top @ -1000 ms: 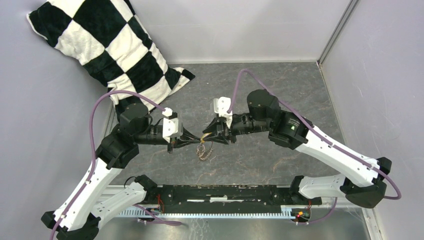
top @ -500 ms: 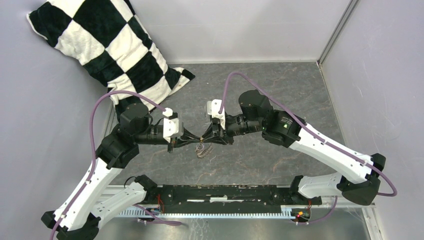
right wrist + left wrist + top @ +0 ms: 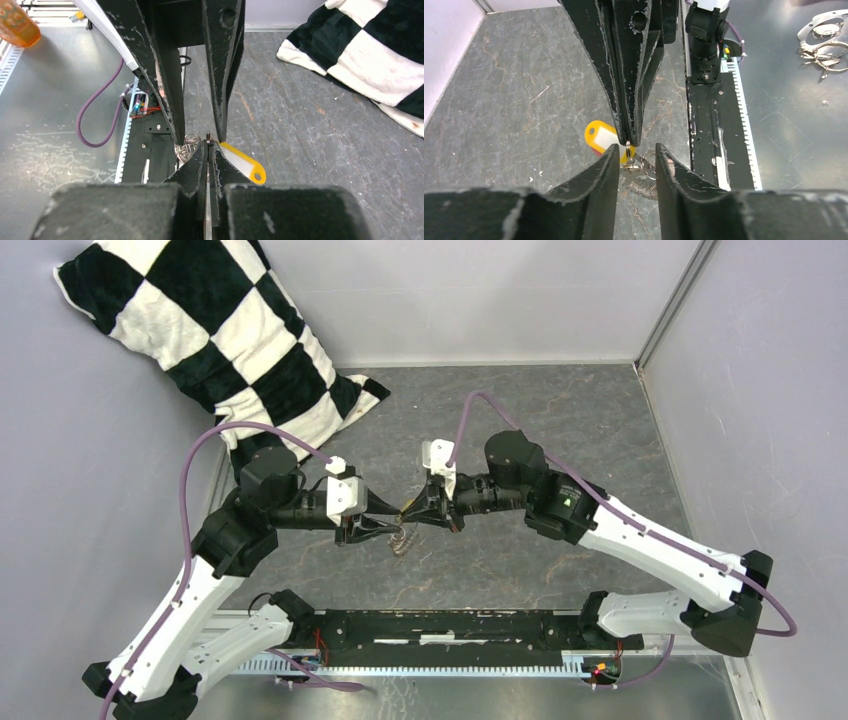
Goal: Put the keys on the keyring
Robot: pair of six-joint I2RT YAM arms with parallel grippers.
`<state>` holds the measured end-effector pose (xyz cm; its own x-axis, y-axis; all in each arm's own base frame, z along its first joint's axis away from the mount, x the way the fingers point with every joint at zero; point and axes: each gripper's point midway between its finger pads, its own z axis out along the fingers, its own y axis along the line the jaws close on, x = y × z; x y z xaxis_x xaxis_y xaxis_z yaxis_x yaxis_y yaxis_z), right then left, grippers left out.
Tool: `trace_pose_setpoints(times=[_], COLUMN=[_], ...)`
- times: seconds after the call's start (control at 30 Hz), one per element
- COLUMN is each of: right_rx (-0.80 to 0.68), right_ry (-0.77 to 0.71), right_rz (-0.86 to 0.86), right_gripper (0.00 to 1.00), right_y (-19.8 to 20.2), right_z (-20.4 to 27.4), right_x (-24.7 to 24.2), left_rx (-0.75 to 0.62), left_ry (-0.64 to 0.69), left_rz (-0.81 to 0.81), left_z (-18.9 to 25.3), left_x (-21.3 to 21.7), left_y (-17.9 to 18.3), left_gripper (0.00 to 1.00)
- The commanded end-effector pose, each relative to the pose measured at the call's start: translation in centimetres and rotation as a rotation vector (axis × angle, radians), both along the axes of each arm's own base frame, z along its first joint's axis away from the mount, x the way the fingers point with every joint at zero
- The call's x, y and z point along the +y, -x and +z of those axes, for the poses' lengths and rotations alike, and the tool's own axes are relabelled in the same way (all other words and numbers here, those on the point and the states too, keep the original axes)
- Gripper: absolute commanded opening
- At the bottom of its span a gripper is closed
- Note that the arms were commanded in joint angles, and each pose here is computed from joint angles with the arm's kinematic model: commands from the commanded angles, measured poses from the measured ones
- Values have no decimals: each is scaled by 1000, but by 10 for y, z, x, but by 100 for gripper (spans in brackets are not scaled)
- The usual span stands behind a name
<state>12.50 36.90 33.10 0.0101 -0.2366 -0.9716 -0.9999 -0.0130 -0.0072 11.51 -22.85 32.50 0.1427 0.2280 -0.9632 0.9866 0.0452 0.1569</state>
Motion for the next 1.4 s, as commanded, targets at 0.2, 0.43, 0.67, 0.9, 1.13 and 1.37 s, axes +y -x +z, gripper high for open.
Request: trace_pose_setpoints(times=[0.2,0.43,0.67,0.9,1.13,1.37], right_rx=[-14,25,42,51,38,38], right_ry=[-427,-547,-670,-711,-719,-732], right_rz=[-26,-5,-13,-8,-17,-18], right_gripper=[1,1,1,1,1,1], right_y=[10,19,24,26,27,25], right_z=[59,65,76,78,74,77], right_x=[-5,-12,-25,-28,-33,-31], left_rx=[51,60,57,45,37,81], left_ry=[92,129,154,184,166,160], left_rz=[19,44,62,97,68,-4], left_z=[23,35,48,64,68,62], left_x=[0,0,1,3,6,-2], left_y=[9,8,8,5,12,19], left_gripper=[58,69,82,83,83,68])
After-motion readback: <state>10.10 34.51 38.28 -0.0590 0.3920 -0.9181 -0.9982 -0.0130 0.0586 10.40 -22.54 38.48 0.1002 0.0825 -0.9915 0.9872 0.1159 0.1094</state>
